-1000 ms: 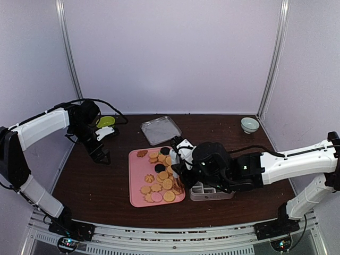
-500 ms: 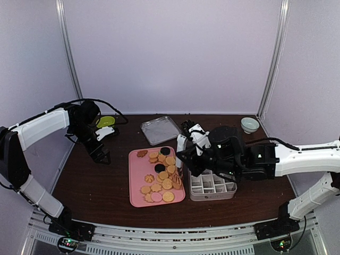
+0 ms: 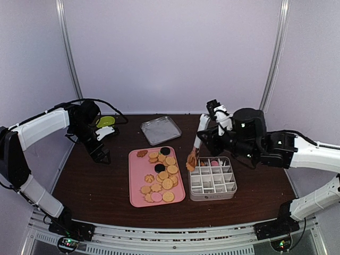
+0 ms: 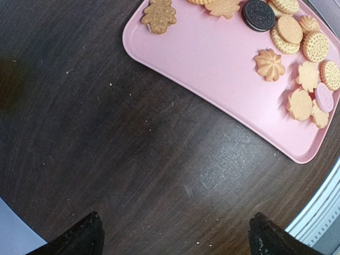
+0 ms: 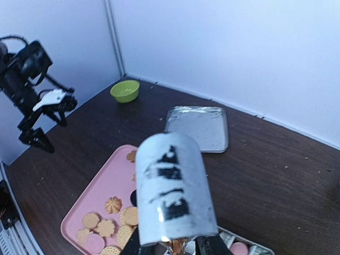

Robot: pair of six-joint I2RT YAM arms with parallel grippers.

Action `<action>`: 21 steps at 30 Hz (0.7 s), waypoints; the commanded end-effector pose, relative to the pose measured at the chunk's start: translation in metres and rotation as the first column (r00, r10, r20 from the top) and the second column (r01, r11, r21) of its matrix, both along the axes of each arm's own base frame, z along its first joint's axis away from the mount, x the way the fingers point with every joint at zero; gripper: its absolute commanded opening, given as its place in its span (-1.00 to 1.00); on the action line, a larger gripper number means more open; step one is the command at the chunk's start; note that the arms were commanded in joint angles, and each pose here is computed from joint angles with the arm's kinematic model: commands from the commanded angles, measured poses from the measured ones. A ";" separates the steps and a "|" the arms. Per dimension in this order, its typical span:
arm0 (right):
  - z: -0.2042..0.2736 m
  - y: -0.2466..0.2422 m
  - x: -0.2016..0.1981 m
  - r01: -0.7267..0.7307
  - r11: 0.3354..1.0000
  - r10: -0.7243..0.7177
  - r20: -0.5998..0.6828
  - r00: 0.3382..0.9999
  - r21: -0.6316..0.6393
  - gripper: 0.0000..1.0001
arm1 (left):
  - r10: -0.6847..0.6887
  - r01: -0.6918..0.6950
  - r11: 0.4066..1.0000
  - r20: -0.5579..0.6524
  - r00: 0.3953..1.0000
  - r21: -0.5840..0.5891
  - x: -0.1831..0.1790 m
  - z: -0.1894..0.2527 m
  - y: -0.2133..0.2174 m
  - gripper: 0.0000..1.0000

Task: Pack the cookies
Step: Pick up the fake cookies from the plate, then place the fake cookies in the empty pocket of the box.

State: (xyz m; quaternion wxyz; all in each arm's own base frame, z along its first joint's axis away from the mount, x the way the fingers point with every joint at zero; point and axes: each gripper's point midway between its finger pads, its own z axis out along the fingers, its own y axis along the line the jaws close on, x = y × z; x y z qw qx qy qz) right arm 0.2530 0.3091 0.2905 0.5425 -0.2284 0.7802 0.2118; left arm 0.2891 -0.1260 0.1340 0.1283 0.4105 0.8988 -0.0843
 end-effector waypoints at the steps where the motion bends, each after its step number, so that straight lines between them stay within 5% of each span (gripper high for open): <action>1: 0.033 -0.064 0.019 0.152 0.988 -0.153 0.078 0.985 0.021 -1.00 | -0.004 0.004 1.000 0.031 0.999 -0.006 0.011 0.004 -0.001 0.95; 9: 0.009 -0.131 0.032 0.336 0.937 -0.326 0.102 0.940 -0.101 -1.00 | -0.004 0.004 1.000 0.029 1.000 -0.009 0.012 0.004 -0.002 0.95; 21: -0.007 -0.146 0.047 0.392 0.911 -0.381 0.104 0.919 -0.127 -1.00 | -0.003 0.003 1.000 0.024 1.000 -0.015 0.012 0.005 -0.003 0.95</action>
